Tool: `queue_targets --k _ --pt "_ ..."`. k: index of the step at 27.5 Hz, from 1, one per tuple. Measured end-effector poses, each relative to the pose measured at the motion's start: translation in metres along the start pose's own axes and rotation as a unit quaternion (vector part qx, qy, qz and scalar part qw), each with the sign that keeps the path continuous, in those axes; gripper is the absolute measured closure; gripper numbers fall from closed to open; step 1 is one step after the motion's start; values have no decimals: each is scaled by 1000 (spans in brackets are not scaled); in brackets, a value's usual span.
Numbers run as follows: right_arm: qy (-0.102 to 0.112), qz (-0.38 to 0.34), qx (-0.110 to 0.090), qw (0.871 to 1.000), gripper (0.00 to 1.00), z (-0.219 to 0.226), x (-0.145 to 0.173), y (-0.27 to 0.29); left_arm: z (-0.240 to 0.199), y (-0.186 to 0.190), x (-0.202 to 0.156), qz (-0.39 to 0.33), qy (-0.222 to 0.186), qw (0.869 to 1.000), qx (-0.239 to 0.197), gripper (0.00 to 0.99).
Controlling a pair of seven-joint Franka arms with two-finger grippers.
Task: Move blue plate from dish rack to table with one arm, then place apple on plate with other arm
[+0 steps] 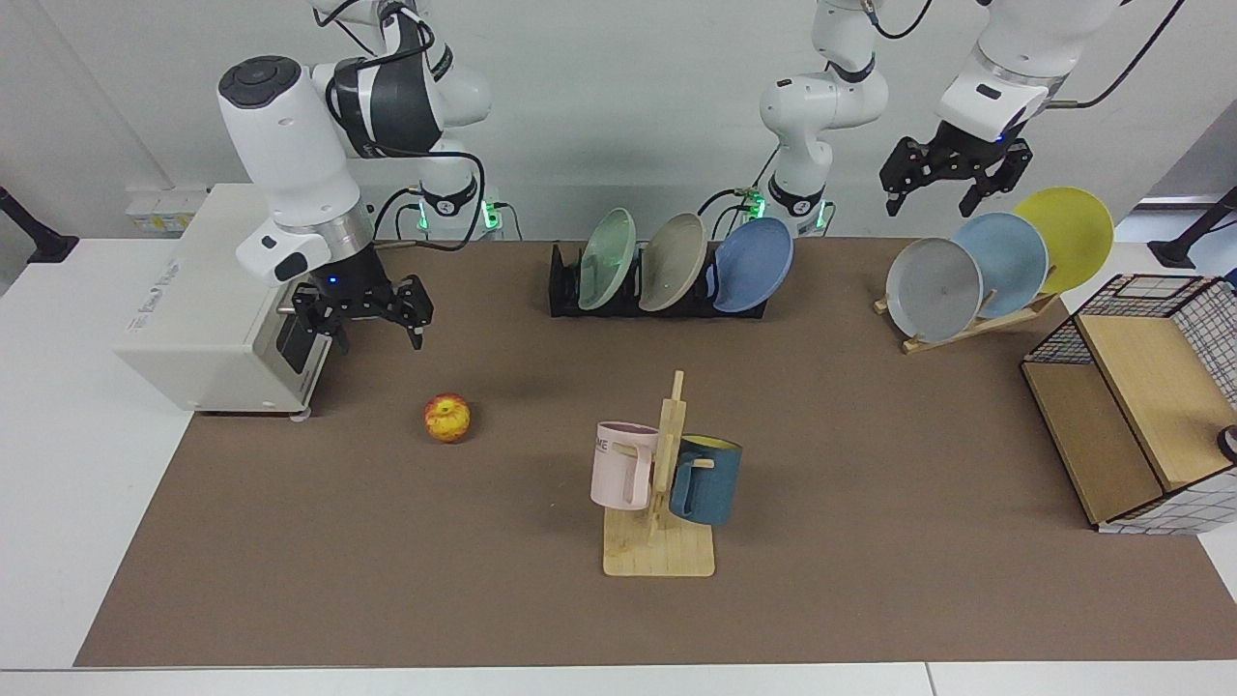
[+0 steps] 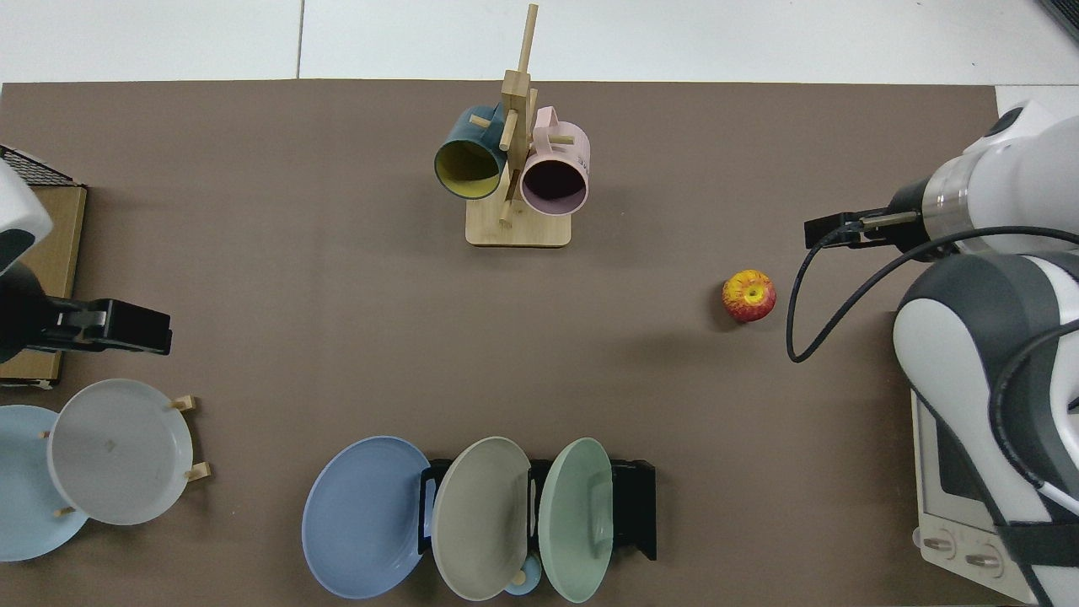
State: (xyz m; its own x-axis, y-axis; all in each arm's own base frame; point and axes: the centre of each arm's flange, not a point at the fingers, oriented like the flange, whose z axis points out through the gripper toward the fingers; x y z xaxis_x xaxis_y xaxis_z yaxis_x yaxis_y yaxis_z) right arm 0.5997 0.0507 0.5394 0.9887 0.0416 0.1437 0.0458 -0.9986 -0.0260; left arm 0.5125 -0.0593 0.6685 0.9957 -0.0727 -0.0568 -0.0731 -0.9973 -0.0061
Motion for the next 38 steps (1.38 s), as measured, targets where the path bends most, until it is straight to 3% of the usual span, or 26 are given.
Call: queue_targets --k 18,38 --pt "-2 0 0 1000 0 0 -1 0 36 21 -19 14 -16 1000 1 0" --pt "-16 -4 0 1000 0 12 -6 -5 213 82 -103 49 -62 997 7 4"
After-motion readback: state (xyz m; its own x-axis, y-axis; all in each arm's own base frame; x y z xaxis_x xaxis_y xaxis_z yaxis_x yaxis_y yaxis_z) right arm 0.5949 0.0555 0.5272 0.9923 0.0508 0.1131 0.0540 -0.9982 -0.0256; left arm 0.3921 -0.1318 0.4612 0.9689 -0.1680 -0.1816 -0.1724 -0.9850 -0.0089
